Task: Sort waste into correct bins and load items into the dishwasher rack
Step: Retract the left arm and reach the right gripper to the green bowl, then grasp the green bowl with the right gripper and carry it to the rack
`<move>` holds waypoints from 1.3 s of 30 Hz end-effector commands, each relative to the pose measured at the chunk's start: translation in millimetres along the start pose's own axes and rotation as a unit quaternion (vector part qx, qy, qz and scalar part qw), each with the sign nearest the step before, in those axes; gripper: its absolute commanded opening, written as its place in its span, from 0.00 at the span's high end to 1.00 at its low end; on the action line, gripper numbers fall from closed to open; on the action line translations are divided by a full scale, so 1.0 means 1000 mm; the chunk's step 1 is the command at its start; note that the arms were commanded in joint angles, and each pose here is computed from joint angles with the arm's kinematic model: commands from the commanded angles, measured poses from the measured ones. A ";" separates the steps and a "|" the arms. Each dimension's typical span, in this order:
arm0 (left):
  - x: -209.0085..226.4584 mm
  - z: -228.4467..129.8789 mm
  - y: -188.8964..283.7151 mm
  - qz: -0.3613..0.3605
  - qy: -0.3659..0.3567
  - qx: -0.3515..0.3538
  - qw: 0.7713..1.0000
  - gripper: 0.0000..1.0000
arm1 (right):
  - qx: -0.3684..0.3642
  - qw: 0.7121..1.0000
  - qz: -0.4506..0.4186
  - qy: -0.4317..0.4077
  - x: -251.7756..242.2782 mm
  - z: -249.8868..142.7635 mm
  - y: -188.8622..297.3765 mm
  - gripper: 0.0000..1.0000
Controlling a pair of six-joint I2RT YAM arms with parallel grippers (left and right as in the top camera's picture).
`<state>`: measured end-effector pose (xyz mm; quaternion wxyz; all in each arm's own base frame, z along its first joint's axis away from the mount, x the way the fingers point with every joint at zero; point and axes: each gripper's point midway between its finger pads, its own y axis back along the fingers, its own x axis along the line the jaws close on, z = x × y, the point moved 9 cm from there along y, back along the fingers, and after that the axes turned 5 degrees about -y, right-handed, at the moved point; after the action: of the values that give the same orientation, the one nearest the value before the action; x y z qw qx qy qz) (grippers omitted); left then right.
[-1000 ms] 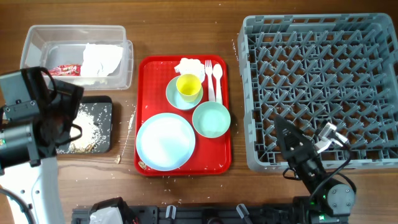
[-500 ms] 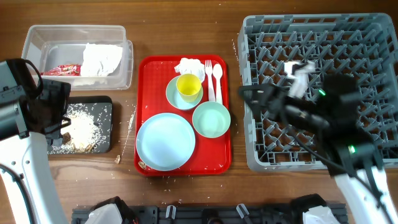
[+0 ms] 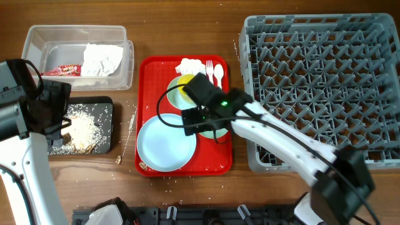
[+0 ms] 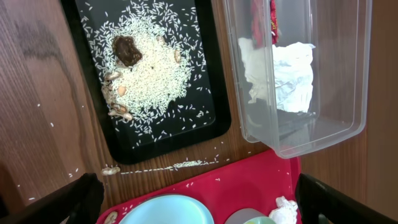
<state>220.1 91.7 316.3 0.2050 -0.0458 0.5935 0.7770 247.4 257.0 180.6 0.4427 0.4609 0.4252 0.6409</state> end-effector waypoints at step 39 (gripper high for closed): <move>-0.001 0.002 0.002 -0.003 0.005 -0.003 1.000 0.00 | -0.060 0.998 -0.007 0.005 0.024 0.020 0.016 0.96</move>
<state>220.2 91.7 316.3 0.2051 -0.0459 0.5934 0.7770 256.5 281.2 150.5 0.4779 0.4267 0.4458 0.6251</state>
